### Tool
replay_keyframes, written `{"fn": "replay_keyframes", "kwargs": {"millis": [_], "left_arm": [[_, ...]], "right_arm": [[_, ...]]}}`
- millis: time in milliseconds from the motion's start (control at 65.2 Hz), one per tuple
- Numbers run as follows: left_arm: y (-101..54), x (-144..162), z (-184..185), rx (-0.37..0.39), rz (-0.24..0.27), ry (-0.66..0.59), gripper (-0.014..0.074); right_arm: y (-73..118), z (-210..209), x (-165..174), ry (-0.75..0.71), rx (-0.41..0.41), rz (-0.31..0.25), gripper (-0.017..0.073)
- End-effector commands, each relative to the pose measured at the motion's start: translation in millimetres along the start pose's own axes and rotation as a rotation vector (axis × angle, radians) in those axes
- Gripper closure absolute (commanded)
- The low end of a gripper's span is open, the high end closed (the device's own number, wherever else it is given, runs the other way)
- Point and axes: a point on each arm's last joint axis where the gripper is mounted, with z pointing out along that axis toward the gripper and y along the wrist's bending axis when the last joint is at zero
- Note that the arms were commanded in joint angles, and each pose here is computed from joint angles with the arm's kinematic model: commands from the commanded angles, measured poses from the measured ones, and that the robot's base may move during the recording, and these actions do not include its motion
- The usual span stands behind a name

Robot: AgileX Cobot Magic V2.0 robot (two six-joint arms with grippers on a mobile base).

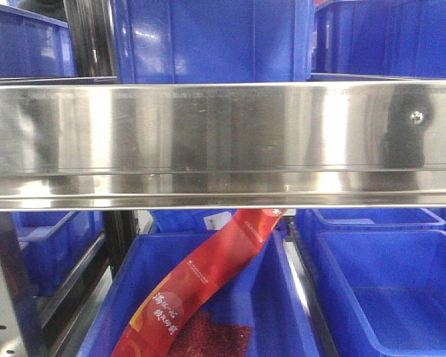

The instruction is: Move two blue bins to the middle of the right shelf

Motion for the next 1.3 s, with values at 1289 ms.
{"fn": "replay_keyframes", "kwargs": {"millis": [1289], "left_arm": [[12.7,50.9,41.0,-0.052,0.029,0.271,0.0704]], "right_arm": [[-15.4,68.5,69.1,0.233,0.010,0.082,0.0713]]}}
